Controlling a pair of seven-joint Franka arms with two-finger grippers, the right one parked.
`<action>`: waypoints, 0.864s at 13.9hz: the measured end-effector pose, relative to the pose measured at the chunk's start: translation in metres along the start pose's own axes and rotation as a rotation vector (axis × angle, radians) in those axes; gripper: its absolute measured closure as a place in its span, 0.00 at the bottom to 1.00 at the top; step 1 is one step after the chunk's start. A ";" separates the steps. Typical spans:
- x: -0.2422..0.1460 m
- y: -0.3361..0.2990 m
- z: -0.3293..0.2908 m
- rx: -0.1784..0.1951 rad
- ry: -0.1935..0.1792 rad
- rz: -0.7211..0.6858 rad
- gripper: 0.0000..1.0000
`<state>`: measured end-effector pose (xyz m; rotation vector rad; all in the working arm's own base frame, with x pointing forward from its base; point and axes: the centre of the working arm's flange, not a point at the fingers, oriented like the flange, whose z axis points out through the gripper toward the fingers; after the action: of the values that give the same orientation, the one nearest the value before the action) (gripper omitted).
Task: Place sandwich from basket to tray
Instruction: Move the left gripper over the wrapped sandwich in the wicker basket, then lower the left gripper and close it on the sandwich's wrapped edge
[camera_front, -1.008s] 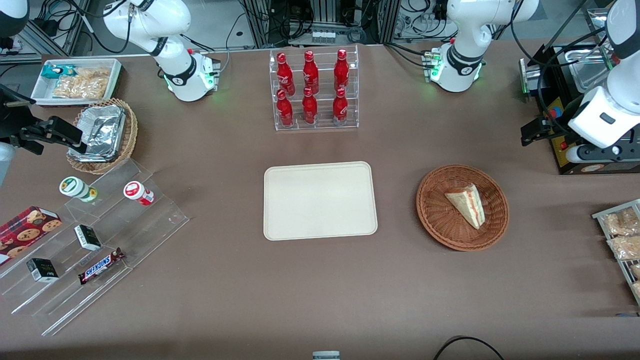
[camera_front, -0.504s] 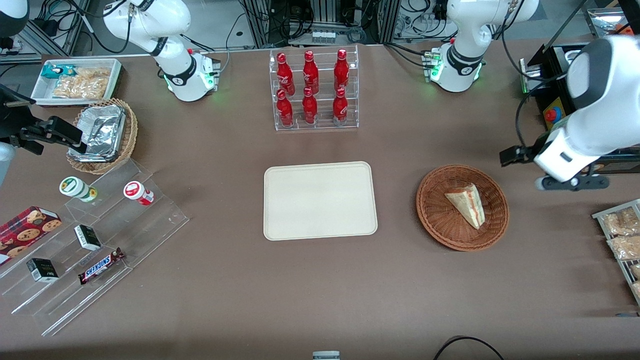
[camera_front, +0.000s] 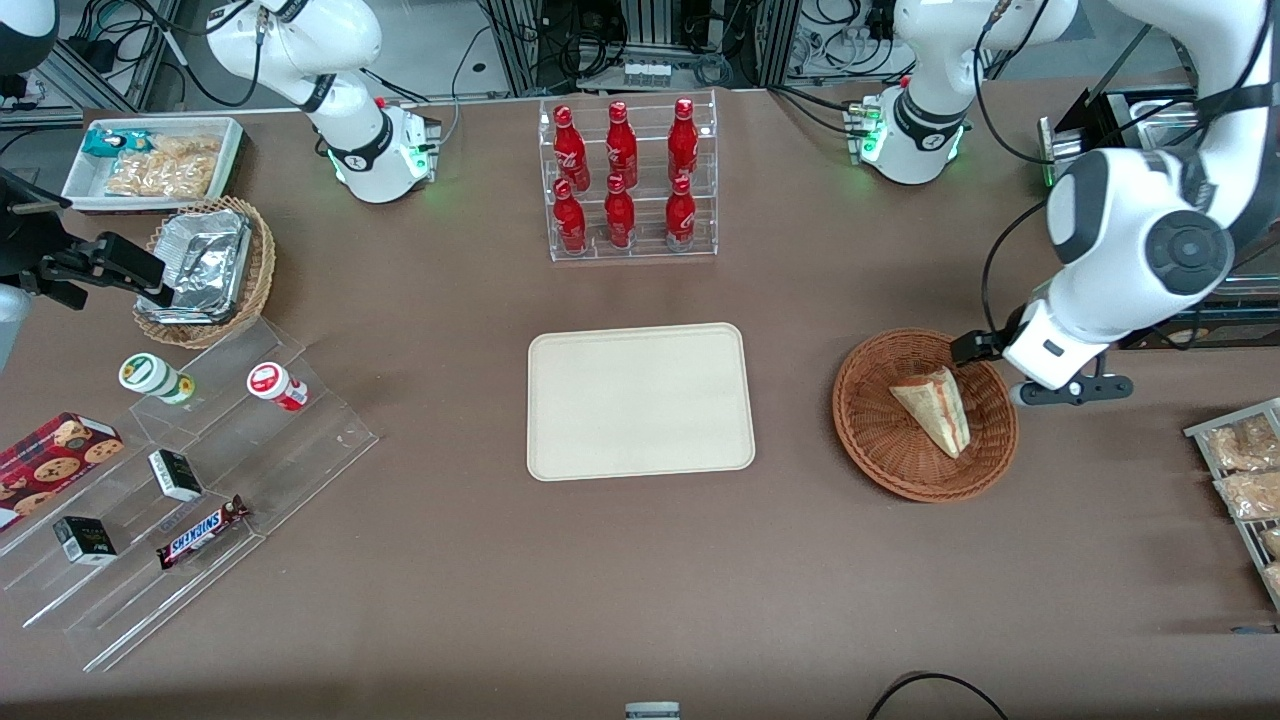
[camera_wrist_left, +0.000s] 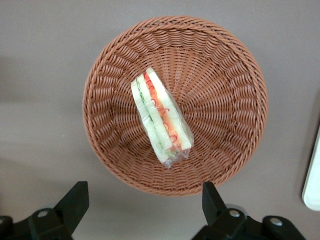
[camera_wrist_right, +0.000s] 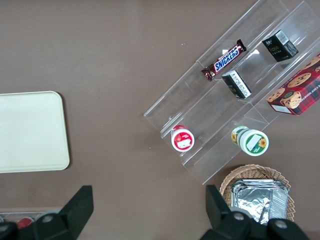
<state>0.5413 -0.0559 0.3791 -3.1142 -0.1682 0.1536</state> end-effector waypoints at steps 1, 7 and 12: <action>-0.002 0.003 0.009 -0.003 0.009 -0.042 0.00; -0.009 0.012 0.052 -0.015 0.026 -0.365 0.00; -0.001 0.014 0.083 -0.020 0.022 -0.442 0.00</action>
<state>0.5331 -0.0690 0.2964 -3.0002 -0.8476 0.1077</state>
